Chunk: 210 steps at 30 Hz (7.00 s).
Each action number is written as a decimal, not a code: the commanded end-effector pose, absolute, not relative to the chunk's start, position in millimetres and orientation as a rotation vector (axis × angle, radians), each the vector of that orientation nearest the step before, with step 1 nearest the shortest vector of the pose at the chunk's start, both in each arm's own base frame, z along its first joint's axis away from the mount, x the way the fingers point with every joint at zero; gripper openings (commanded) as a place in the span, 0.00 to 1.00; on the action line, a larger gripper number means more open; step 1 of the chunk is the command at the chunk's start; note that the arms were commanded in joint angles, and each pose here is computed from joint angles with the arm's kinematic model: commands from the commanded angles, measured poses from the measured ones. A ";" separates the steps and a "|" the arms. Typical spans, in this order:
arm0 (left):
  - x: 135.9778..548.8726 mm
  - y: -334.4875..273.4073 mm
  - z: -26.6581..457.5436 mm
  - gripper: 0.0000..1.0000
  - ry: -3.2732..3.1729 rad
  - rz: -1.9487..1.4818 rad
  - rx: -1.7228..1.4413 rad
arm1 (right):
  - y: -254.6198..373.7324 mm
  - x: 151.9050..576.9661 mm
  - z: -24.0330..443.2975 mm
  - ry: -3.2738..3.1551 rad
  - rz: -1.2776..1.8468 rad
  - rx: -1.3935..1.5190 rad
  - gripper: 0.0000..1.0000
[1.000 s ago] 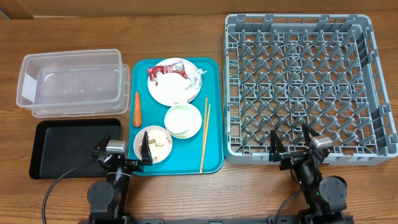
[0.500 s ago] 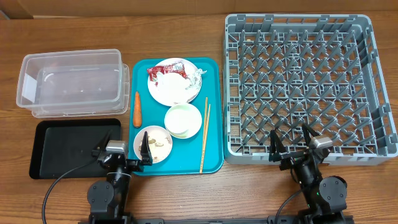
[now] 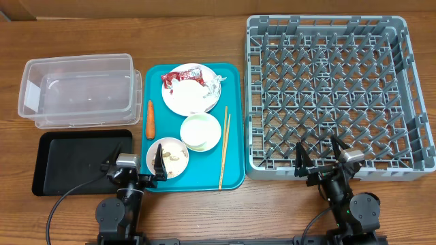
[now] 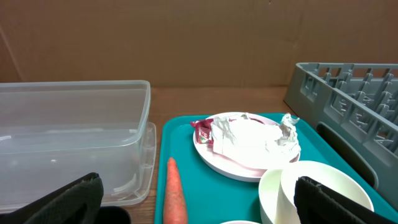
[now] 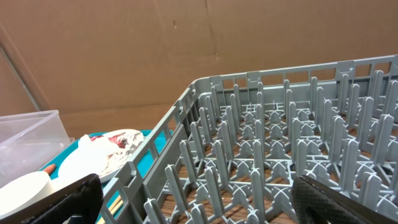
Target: Sort waste into correct bins and load items into the dishwasher
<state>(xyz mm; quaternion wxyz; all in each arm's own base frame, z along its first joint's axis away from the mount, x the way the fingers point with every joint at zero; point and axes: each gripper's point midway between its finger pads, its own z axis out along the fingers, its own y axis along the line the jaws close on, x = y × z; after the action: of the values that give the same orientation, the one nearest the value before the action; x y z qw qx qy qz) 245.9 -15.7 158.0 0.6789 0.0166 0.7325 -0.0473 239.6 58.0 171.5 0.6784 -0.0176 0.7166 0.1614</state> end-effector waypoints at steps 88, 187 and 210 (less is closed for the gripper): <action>436.9 -104.3 119.3 1.00 2.716 -0.126 -0.088 | 58.4 239.4 170.6 1.602 0.364 -0.045 1.00; 461.5 -81.8 40.7 0.04 2.705 0.026 -0.316 | 58.4 239.4 170.6 1.602 0.364 -0.045 1.00; 442.4 22.6 250.3 0.04 2.272 -0.062 -0.568 | 58.4 239.4 170.6 1.602 0.364 -0.045 1.00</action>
<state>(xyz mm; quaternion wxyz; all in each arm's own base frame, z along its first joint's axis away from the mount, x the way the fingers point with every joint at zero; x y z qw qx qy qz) 444.1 -1.3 237.9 0.3768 -0.1928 0.9056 -0.0285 239.5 58.0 171.5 0.6783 -0.0177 0.7166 0.1615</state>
